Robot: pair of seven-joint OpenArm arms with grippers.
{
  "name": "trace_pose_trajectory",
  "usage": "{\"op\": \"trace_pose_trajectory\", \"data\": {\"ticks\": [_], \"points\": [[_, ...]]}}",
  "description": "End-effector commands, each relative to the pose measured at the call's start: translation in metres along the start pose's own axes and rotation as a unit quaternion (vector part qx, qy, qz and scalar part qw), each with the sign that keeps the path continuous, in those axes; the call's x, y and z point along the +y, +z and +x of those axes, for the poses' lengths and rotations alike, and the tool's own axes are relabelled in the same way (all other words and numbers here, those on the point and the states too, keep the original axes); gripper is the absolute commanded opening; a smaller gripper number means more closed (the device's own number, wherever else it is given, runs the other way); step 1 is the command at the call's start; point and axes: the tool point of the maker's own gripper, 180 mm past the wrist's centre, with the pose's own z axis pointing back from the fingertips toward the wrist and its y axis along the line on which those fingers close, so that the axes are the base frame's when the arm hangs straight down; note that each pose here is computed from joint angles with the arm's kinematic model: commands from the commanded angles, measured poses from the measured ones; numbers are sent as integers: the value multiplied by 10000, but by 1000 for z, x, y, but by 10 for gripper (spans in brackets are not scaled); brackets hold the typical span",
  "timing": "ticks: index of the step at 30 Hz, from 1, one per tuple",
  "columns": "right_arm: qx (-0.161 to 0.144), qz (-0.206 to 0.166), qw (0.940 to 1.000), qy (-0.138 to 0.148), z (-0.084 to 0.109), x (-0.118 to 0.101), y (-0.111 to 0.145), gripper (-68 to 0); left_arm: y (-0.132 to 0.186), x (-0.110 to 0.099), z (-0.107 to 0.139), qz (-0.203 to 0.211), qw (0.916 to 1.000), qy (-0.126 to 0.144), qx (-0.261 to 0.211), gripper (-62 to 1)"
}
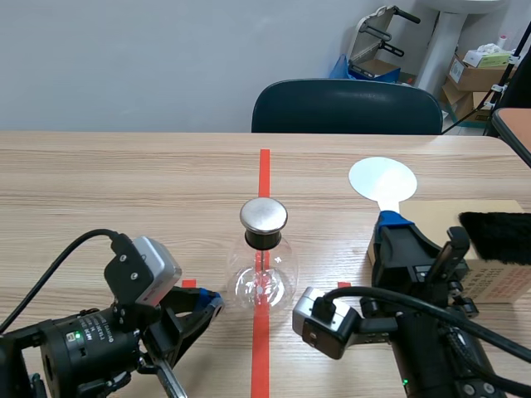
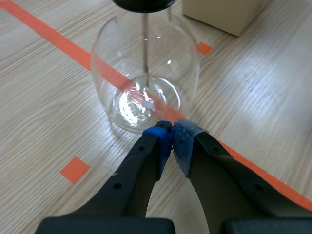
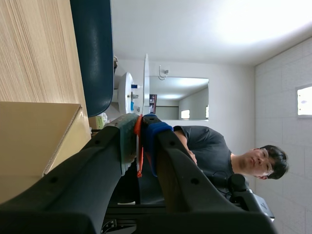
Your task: Do the electroscope experiment
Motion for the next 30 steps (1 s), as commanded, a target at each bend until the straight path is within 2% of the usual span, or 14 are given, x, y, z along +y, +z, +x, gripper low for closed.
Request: {"op": "trace_pose_trajectory", "data": {"ticks": [1, 15, 30], "points": [[13, -164, 9999, -16, -2, -9, -4, -667, -5, 0, 12, -8, 9998, 37, -202, -571], [59, -150, 9999, -56, -3, -9, -4, -667, -17, 12, 0, 187, 9998, 79, -82, -571], [64, -153, 9998, -58, -3, -9, -4, -667, -22, 16, -6, 250, 9996, 133, -29, -571]]}}
